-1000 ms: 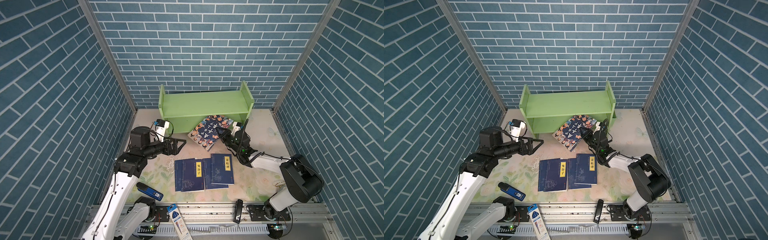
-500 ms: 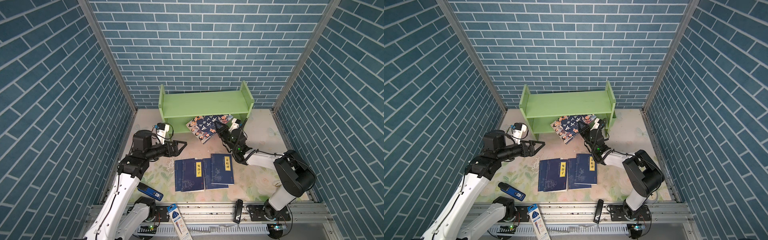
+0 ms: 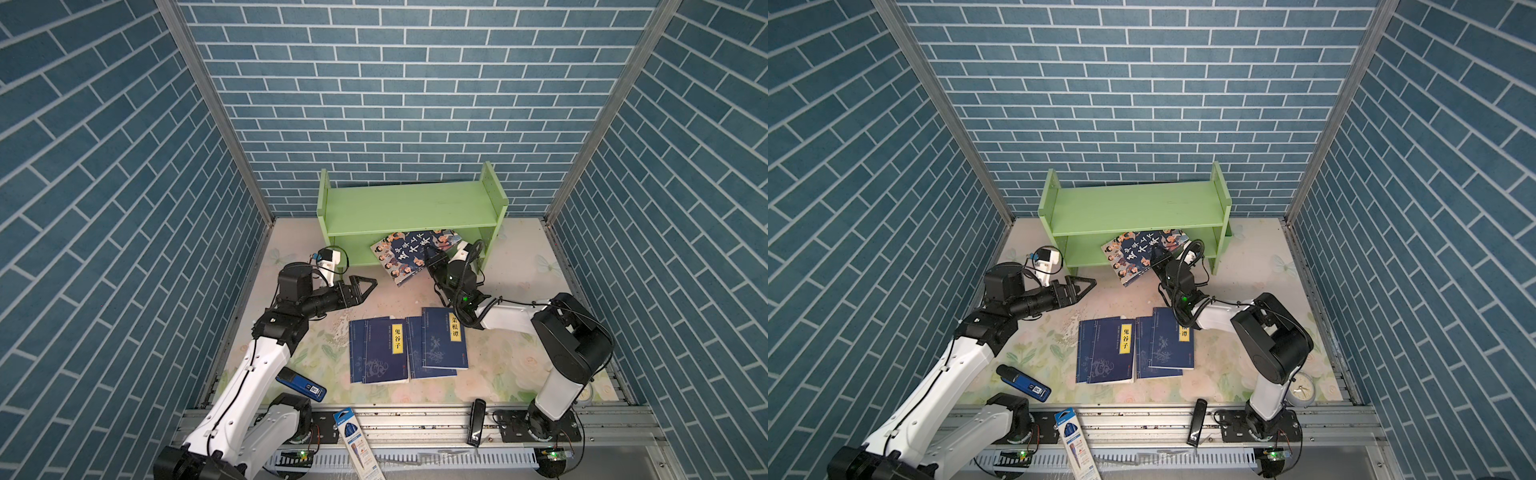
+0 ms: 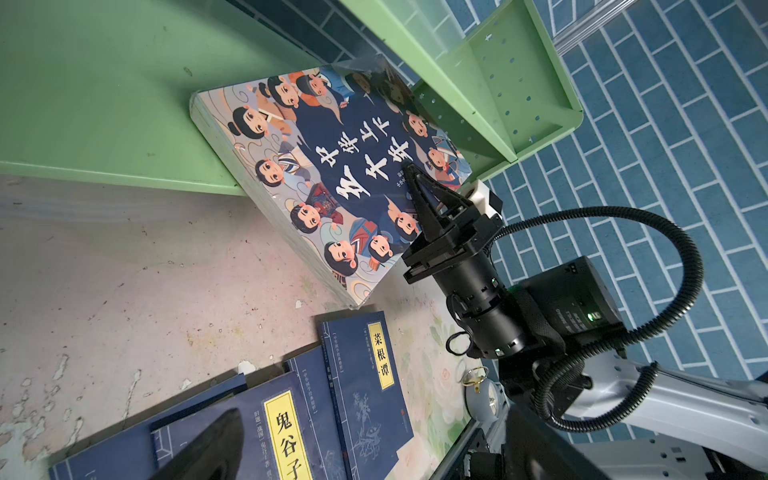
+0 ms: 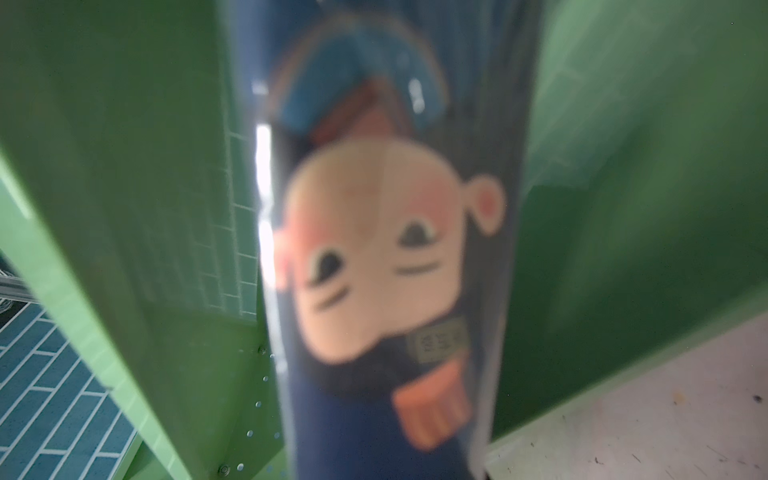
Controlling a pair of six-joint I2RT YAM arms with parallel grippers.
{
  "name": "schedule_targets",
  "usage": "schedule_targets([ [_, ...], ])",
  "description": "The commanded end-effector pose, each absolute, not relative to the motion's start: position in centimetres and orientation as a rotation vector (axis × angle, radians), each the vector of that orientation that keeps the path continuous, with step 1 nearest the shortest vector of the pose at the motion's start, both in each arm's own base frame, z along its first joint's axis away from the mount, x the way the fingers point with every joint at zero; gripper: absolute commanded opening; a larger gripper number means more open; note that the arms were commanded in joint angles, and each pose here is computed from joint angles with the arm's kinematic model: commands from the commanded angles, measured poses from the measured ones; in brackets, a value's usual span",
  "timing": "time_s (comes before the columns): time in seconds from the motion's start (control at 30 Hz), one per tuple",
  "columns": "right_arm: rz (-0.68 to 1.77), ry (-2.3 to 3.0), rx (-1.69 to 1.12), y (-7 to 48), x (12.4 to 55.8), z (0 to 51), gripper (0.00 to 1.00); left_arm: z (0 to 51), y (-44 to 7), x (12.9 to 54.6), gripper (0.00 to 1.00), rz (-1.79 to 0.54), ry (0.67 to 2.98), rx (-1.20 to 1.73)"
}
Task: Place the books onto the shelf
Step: 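Lower the book onto the shelf's bottom tier with the right gripper while the left hovers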
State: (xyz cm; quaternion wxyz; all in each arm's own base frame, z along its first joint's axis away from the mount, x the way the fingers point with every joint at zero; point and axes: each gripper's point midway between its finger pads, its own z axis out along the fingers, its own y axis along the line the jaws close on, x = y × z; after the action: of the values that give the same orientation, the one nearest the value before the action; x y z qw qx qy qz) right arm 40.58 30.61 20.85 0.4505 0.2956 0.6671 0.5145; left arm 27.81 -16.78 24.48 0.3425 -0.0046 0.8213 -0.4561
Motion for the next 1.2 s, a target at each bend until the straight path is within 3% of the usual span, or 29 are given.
schedule_targets([
  [0.0,1.477,1.312,0.811,30.2,40.8,29.6,0.02,25.4,-17.3,29.0,0.99,-1.209,2.066,-0.013],
  [0.63,1.488,1.294,0.954,32.9,40.9,27.9,0.03,19.4,-20.4,30.4,0.99,-1.181,2.15,0.052],
  [1.17,1.563,1.266,1.032,33.7,41.3,26.0,0.07,18.7,-21.2,32.6,0.97,-1.216,2.147,-0.052],
])
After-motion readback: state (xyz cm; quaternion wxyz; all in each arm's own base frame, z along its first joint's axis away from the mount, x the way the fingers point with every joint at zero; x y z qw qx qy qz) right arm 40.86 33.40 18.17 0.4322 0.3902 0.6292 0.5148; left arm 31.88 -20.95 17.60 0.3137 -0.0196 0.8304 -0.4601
